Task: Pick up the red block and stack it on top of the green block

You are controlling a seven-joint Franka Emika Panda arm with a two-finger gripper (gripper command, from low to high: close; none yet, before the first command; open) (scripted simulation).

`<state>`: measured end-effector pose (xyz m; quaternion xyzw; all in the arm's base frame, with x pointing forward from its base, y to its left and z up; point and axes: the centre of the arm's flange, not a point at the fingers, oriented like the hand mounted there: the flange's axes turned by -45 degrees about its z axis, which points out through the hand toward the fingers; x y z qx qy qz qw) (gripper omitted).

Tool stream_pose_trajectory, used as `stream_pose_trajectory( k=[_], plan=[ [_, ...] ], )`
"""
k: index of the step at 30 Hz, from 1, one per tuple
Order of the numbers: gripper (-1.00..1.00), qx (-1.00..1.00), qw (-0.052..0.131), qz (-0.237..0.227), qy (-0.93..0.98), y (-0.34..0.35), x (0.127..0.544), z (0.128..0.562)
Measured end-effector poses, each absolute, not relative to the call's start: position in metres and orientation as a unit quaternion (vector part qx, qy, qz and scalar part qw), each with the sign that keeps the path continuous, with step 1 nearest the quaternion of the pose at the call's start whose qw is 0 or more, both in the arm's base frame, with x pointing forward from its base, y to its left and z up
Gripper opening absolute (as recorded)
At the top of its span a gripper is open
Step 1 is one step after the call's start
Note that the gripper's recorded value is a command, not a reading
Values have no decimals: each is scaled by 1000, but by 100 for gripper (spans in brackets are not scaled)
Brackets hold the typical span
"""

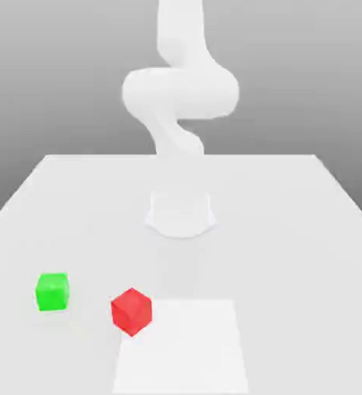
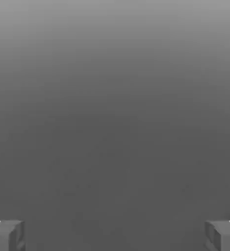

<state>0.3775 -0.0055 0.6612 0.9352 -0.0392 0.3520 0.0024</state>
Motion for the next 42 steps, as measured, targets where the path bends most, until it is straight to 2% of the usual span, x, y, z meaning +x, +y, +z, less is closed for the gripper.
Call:
stream_pose_trajectory(
  k=[4,9,12,16,18,20,25,26,33,40,42],
  plan=[
    [0,954,10,280,-104,-23,419,562],
    [0,964,13,190,-185,-51,435,437],
    [0,963,11,133,-236,-67,426,362],
    [0,950,5,51,-307,-82,392,263],
    [0,941,1,16,-339,-86,370,224],
    [0,937,0,4,-348,-86,364,200],
    [0,936,-1,0,-351,-86,361,152],
    [-100,936,-1,0,-351,-85,360,146],
    [-100,936,0,1,-351,-85,361,146],
    [-100,936,0,1,-353,-86,360,204],
    [-100,922,2,1,-386,-110,355,214]
  ],
)
